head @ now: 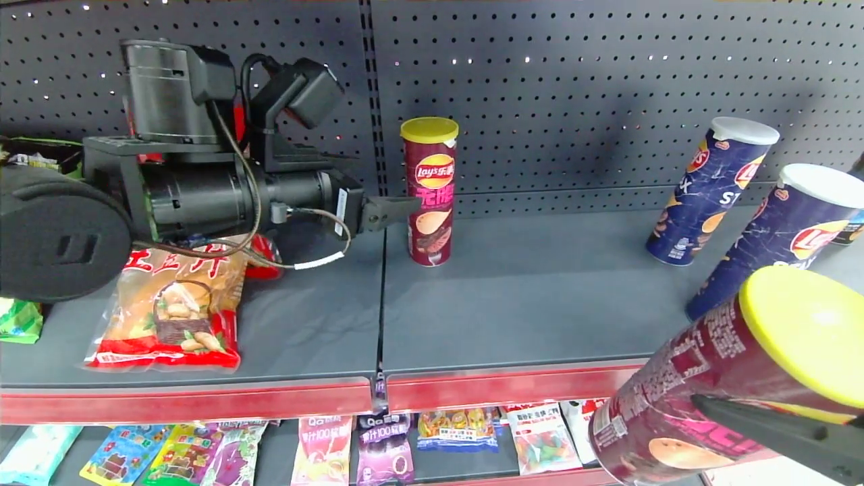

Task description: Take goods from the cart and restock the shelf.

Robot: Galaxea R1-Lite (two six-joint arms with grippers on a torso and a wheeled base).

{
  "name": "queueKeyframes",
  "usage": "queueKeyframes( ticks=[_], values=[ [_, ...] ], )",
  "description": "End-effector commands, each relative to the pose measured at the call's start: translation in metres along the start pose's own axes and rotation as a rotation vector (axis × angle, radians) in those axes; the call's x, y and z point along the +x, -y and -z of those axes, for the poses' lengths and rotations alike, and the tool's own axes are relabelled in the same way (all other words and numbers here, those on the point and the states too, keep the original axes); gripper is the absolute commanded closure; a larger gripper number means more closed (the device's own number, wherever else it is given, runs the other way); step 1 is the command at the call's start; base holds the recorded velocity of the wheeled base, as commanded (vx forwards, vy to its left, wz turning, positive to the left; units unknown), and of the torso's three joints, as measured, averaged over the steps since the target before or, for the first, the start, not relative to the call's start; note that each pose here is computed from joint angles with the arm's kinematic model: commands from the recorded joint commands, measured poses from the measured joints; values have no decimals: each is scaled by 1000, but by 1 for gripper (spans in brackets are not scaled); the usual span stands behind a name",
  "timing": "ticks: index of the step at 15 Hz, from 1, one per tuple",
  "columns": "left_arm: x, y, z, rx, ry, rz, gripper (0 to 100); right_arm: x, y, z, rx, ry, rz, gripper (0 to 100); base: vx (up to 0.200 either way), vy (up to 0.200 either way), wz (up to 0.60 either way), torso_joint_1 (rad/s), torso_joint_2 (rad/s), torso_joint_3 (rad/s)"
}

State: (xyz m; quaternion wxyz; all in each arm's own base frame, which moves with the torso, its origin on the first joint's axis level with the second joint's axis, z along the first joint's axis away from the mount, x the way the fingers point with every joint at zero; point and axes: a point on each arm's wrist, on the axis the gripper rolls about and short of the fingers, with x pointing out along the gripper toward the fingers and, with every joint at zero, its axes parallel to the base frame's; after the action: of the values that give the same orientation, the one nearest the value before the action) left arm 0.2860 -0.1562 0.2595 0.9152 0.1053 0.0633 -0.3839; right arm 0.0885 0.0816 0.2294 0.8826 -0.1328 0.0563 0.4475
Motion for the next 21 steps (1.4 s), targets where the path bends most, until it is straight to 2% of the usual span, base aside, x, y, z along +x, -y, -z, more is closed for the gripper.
queueKeyframes(
  ticks=[1, 5, 8, 13, 21],
  values=[
    [13, -4, 10, -8, -30, 1, 0, 3, 2, -7, -1, 12, -1, 100, 0, 0, 0, 0, 0, 0],
    [24, -10, 11, -8, -32, -7, 0, 3, 2, -6, 3, 9, -1, 100, 0, 0, 0, 0, 0, 0],
    [42, -20, 7, -5, -13, -24, 0, 3, 2, -7, 8, 12, -1, 100, 0, 0, 0, 0, 0, 0],
    [62, -27, 8, -3, -5, -32, 0, 2, 2, -5, 11, 9, 3, 100, 0, 0, 0, 0, 0, 0],
    [81, -31, 8, 3, 10, -37, 0, 1, 1, -4, 23, 4, 2, 100, 0, 0, 0, 0, 0, 0]
  ],
)
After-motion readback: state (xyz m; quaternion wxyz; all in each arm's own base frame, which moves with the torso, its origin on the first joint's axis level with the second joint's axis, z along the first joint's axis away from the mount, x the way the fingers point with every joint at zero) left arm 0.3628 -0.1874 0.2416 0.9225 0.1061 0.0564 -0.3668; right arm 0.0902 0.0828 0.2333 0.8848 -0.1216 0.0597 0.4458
